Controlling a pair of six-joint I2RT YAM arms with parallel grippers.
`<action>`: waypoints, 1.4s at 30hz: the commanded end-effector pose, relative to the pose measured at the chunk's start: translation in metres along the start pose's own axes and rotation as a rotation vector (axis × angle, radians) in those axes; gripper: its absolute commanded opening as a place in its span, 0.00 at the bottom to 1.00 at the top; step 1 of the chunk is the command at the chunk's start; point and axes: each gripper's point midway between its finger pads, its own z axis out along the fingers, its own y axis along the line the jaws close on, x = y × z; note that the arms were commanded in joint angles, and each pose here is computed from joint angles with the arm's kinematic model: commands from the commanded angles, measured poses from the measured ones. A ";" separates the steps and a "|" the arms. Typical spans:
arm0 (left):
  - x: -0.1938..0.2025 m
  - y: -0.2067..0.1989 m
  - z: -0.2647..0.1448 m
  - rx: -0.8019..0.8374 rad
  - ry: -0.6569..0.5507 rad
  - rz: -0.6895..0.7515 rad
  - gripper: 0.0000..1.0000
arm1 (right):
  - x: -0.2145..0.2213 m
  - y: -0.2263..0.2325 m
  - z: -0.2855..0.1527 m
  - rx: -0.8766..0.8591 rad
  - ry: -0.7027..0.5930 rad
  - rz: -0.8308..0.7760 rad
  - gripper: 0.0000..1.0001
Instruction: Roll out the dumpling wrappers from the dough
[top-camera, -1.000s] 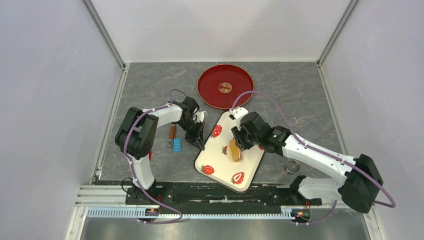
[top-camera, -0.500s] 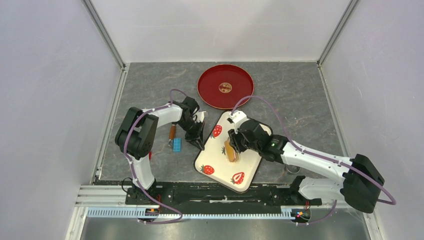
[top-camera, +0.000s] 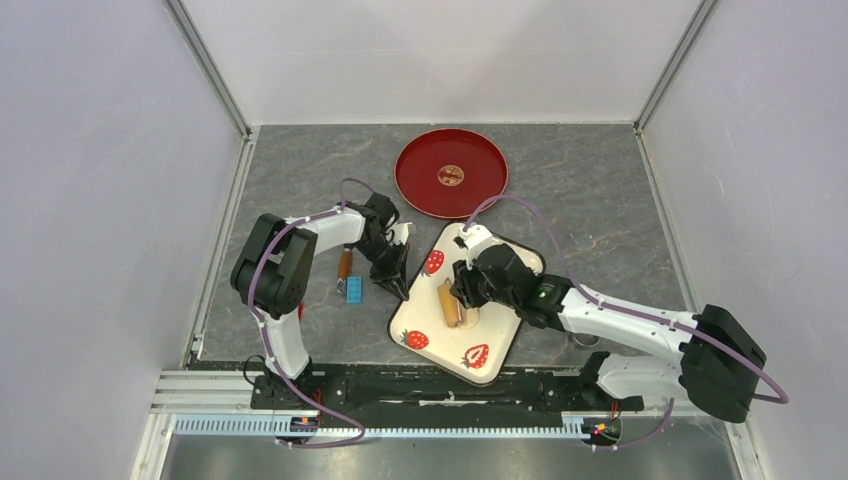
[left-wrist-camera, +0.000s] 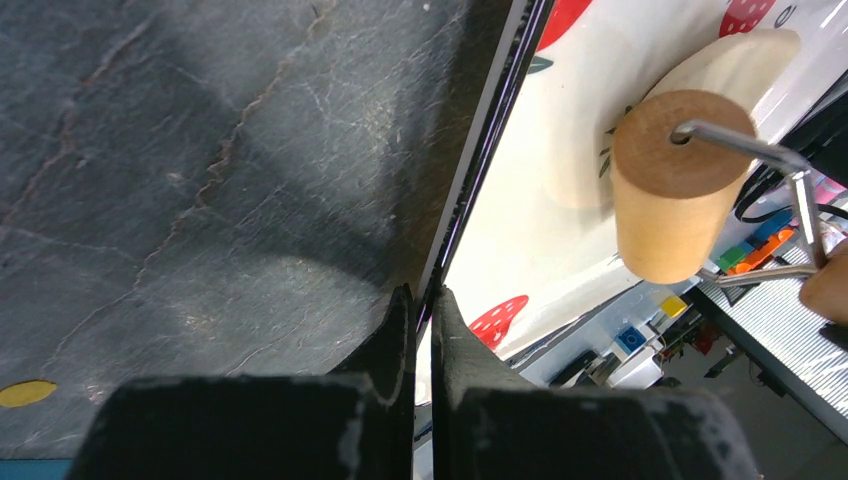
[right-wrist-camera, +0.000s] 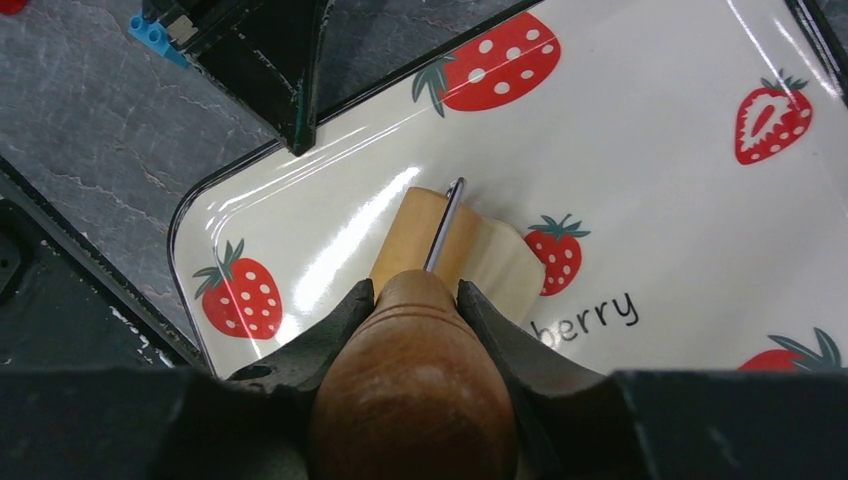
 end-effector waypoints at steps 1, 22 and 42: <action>-0.005 0.036 0.002 -0.152 -0.010 -0.026 0.02 | 0.212 -0.049 -0.094 0.150 0.932 -0.082 0.00; -0.005 0.037 0.000 -0.160 -0.009 -0.023 0.02 | -0.088 0.036 -0.048 -0.092 0.244 -0.044 0.00; -0.006 0.036 0.005 -0.143 0.011 -0.023 0.02 | -0.010 -0.019 -0.052 -0.013 0.294 0.065 0.00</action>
